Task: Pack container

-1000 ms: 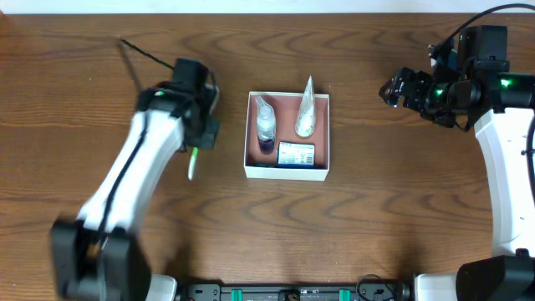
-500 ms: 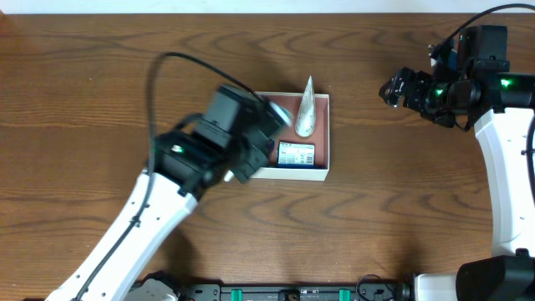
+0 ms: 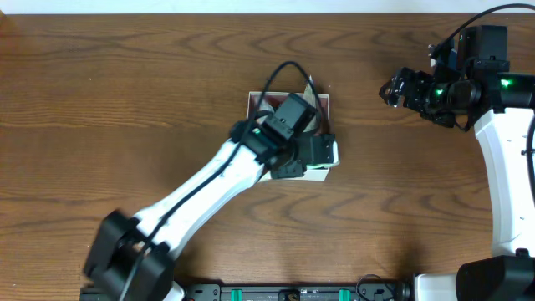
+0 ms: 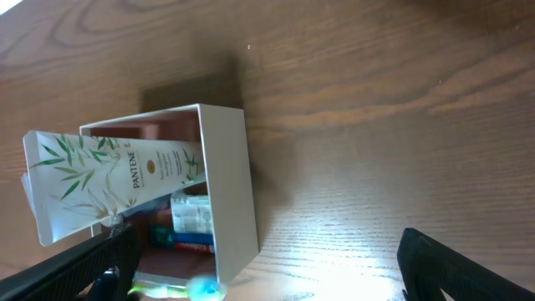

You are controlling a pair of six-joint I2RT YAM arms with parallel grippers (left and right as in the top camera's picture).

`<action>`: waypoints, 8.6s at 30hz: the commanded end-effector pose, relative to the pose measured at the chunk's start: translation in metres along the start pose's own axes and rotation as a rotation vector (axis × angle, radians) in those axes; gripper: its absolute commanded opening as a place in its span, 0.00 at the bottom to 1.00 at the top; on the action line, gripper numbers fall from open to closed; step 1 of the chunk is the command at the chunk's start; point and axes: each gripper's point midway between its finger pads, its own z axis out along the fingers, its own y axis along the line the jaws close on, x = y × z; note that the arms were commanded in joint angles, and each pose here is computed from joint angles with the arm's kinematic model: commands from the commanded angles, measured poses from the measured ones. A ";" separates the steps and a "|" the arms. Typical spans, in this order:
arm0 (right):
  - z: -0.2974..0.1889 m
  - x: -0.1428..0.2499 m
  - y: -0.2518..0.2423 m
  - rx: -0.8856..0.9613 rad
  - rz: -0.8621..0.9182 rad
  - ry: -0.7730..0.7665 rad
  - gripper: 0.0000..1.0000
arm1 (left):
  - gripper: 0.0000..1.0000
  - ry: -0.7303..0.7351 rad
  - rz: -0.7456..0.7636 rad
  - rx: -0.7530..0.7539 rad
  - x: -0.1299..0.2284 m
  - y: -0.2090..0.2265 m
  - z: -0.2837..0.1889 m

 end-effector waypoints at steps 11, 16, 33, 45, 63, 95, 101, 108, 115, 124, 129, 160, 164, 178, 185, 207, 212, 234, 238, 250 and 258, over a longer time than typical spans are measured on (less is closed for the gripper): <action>-0.003 -0.002 0.001 -0.011 0.014 -0.008 0.99 | 0.26 0.033 -0.135 -0.100 0.005 0.018 -0.001; -0.003 -0.002 0.001 -0.010 0.015 -0.007 0.99 | 0.48 -0.002 -0.256 0.037 0.004 -0.016 -0.026; -0.003 -0.002 0.001 -0.010 0.015 -0.007 0.99 | 0.56 0.073 -0.114 0.432 0.024 -0.132 -0.013; -0.003 -0.002 0.001 -0.010 0.014 -0.007 0.99 | 0.58 0.152 0.007 0.347 0.038 -0.148 0.061; -0.003 -0.002 0.001 -0.010 0.014 -0.007 0.99 | 0.41 0.170 0.034 0.320 0.037 -0.149 0.076; -0.003 -0.002 0.001 -0.010 0.014 -0.007 0.99 | 0.09 0.094 0.065 0.017 -0.011 -0.105 0.010; -0.003 -0.002 0.001 -0.010 0.015 -0.007 0.99 | 0.09 -0.120 0.046 -0.117 -0.043 -0.083 -0.061; -0.003 -0.002 0.002 -0.011 0.014 -0.008 0.99 | 0.09 -0.176 0.050 -0.296 -0.047 -0.040 -0.086; -0.003 -0.002 0.001 -0.010 0.014 -0.007 0.99 | 0.09 -0.075 -0.040 -0.326 -0.019 0.013 -0.031; -0.003 -0.002 0.001 -0.011 0.014 -0.008 0.99 | 0.26 -0.031 -0.090 -0.345 -0.002 0.036 -0.002; -0.003 -0.002 0.001 -0.011 0.014 -0.008 0.99 | 0.85 -0.036 -0.127 -0.363 0.001 0.034 -0.022; -0.003 -0.002 0.001 -0.010 0.014 -0.007 0.99 | 0.98 0.001 -1.722 -0.873 0.308 0.105 -0.175; -0.003 -0.002 0.001 -0.011 0.014 -0.008 0.99 | 0.98 0.024 -1.728 -0.857 0.311 0.104 -0.168; -0.003 0.002 0.000 -0.005 -0.001 0.009 0.99 | 0.98 0.025 -1.728 -0.856 0.311 0.104 -0.168; -0.028 -0.014 0.014 0.025 -0.205 -0.158 0.99 | 0.98 0.025 -1.728 -0.856 0.311 0.104 -0.168; -0.020 0.130 -0.002 -0.082 -0.790 -0.634 0.99 | 0.98 0.025 -1.728 -0.856 0.311 0.104 -0.168; -0.008 0.153 -0.017 -0.102 -0.769 -0.704 0.99 | 0.98 0.025 -1.728 -0.856 0.311 0.104 -0.168; 0.006 0.167 -0.031 -0.118 -0.759 -0.830 0.99 | 0.98 0.025 -1.728 -0.856 0.311 0.104 -0.168; 0.006 0.167 -0.031 -0.117 -0.759 -0.830 0.99 | 0.98 0.025 -1.728 -0.856 0.311 0.104 -0.168; 0.007 0.167 -0.031 -0.118 -0.759 -0.829 0.99 | 0.98 0.025 -1.728 -0.856 0.311 0.104 -0.168; 0.007 0.167 -0.031 -0.118 -0.759 -0.829 0.99 | 0.98 0.026 -1.729 -0.856 0.311 0.104 -0.168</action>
